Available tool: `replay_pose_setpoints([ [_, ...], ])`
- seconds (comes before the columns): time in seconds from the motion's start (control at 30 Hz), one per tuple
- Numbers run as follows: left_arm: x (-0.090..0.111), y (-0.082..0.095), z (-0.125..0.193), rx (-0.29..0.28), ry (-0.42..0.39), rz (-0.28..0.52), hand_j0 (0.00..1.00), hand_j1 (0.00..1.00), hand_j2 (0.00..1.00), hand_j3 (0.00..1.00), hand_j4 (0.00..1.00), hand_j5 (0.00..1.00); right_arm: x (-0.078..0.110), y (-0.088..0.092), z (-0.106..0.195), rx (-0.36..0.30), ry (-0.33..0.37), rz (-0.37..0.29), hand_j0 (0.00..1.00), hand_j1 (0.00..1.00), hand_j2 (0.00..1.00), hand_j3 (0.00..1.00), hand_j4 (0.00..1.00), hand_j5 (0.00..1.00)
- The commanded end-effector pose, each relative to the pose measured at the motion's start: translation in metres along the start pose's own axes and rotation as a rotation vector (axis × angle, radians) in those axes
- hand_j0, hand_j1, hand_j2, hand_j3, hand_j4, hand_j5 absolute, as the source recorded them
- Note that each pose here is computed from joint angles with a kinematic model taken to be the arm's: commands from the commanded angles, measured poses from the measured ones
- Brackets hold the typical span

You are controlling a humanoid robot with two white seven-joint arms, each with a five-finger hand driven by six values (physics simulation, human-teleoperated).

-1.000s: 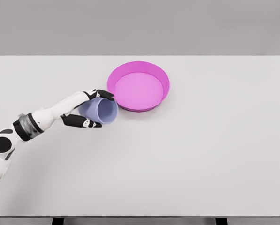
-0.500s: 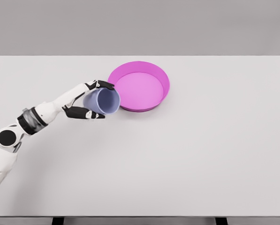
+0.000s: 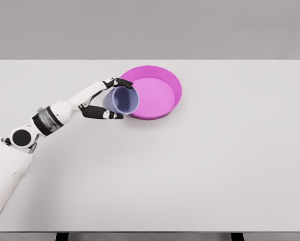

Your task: Flip the cup with left arm and place it on the plate

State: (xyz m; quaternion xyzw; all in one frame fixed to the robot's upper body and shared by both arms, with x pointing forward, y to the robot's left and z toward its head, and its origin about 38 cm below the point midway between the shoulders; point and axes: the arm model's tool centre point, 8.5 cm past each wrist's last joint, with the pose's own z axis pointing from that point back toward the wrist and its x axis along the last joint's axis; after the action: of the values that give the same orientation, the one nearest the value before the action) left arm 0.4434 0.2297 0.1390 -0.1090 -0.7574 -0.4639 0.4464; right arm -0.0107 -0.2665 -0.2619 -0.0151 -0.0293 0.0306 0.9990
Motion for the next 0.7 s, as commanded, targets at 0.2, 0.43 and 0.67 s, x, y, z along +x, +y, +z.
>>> replay_pose_setpoints([
  [0.2,0.000,-0.007,-0.018,-0.006,-0.027,0.041,0.72,0.72,0.72,0.72,0.72,0.72,0.000,0.000,0.000,0.000,0.000,0.000,1.00,1.00,1.00,1.00,1.00,1.00],
  [0.43,-0.001,-0.002,-0.028,-0.001,-0.032,0.045,0.72,0.72,0.72,0.72,0.72,0.72,0.000,0.000,0.000,0.000,0.000,0.000,1.00,1.00,1.00,1.00,1.00,1.00],
  [0.67,-0.010,-0.004,-0.038,0.000,-0.012,0.068,0.72,0.72,0.72,0.72,0.72,0.72,0.001,0.000,0.000,0.000,-0.002,0.000,1.00,1.00,1.00,1.00,1.00,1.00],
])
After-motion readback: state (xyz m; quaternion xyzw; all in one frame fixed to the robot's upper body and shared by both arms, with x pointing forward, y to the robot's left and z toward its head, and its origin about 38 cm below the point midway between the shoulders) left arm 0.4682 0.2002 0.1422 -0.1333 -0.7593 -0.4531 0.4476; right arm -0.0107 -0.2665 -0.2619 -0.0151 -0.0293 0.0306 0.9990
